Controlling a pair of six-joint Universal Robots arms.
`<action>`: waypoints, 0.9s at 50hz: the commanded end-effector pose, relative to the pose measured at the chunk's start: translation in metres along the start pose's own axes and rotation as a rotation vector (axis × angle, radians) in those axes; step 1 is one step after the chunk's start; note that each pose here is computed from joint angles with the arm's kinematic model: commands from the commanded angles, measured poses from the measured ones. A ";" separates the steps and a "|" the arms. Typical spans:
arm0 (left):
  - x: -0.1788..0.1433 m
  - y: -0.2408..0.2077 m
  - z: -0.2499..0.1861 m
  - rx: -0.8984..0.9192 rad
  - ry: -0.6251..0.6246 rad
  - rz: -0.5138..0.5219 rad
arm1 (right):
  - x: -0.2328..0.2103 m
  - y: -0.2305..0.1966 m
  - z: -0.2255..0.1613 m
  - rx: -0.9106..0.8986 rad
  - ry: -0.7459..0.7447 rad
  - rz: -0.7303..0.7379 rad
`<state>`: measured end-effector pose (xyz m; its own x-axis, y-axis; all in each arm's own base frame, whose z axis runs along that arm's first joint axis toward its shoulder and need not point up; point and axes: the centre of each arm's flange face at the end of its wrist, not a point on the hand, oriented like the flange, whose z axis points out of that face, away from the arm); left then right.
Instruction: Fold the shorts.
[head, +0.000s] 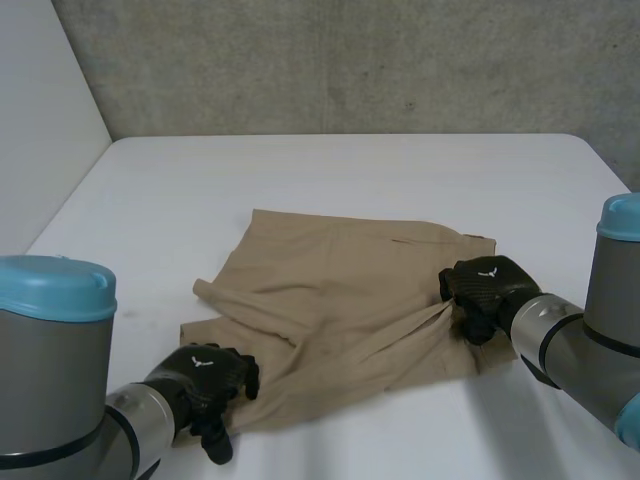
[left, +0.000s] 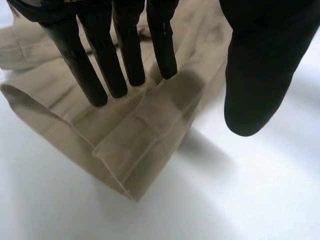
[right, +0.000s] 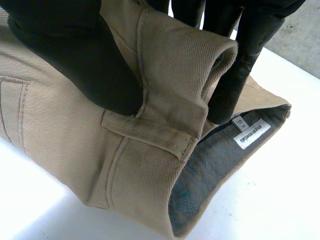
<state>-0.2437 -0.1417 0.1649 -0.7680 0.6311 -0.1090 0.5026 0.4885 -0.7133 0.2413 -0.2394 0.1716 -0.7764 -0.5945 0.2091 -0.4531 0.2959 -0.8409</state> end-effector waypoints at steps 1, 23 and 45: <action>-0.007 -0.009 0.019 0.092 -0.073 0.008 | 0.001 0.000 0.000 0.000 0.002 -0.001; -0.044 -0.172 0.182 0.653 -0.346 0.353 | 0.038 -0.039 0.092 0.232 0.251 -0.311; -0.040 -0.175 0.213 0.864 -0.420 0.398 | 0.063 -0.063 0.116 0.345 0.464 -0.324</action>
<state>-0.3876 -0.3825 0.1134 -0.7184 0.3873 -0.5779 0.4762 -0.3318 -0.8143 0.2762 -0.3912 0.1339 -0.6619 -0.2306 0.7133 -0.7085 -0.1182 -0.6957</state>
